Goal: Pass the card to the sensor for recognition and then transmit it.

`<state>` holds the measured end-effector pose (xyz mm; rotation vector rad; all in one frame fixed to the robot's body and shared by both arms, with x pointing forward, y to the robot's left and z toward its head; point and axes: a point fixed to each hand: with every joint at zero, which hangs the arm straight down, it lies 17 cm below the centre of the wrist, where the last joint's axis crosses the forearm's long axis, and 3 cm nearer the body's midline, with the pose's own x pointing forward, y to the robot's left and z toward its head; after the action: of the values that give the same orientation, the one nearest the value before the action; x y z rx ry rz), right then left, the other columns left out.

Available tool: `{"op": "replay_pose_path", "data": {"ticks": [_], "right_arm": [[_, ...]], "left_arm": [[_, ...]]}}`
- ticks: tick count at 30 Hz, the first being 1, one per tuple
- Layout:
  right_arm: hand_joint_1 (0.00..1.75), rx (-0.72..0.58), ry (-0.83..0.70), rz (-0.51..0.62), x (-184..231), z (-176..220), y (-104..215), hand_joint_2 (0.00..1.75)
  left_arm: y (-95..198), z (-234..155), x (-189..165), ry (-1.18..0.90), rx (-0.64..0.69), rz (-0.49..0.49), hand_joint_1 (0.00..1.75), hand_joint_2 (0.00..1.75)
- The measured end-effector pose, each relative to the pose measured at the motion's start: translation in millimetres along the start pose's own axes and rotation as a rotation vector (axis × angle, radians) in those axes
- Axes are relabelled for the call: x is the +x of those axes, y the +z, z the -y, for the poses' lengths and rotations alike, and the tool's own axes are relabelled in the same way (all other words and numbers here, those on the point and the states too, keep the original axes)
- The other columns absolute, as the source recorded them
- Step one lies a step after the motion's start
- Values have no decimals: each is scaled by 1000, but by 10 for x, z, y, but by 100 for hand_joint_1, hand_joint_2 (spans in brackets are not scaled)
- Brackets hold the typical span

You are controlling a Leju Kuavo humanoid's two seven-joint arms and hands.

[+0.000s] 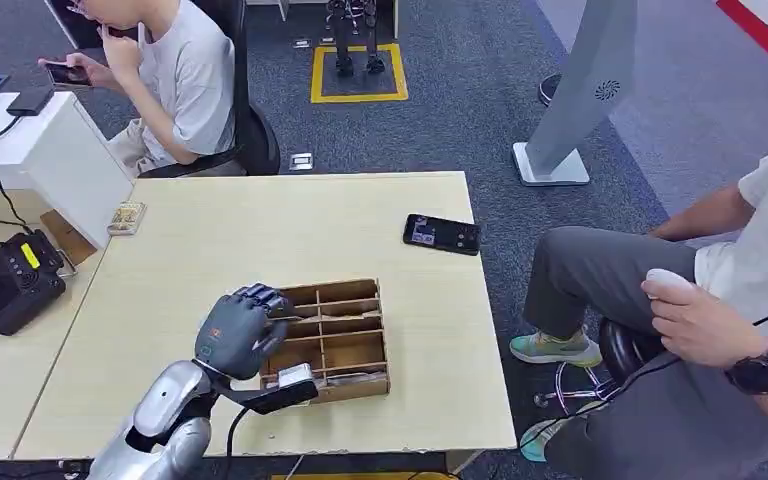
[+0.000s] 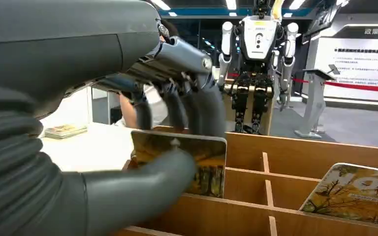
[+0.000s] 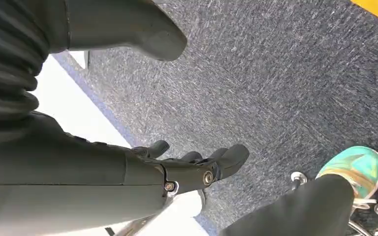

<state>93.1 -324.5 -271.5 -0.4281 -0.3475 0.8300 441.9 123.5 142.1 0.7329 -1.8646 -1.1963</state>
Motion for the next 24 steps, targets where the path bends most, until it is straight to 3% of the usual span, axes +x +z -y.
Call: {"op": "replay_pose_path", "data": {"ticks": [11,24], "right_arm": [[0,-4,0,17,32,9,-1,175],[0,-13,1,35,63,22,-2,175]], "left_arm": [[0,2,0,0,-1,0,175,175],[16,-101,-59,74,4,2,175,175]]}}
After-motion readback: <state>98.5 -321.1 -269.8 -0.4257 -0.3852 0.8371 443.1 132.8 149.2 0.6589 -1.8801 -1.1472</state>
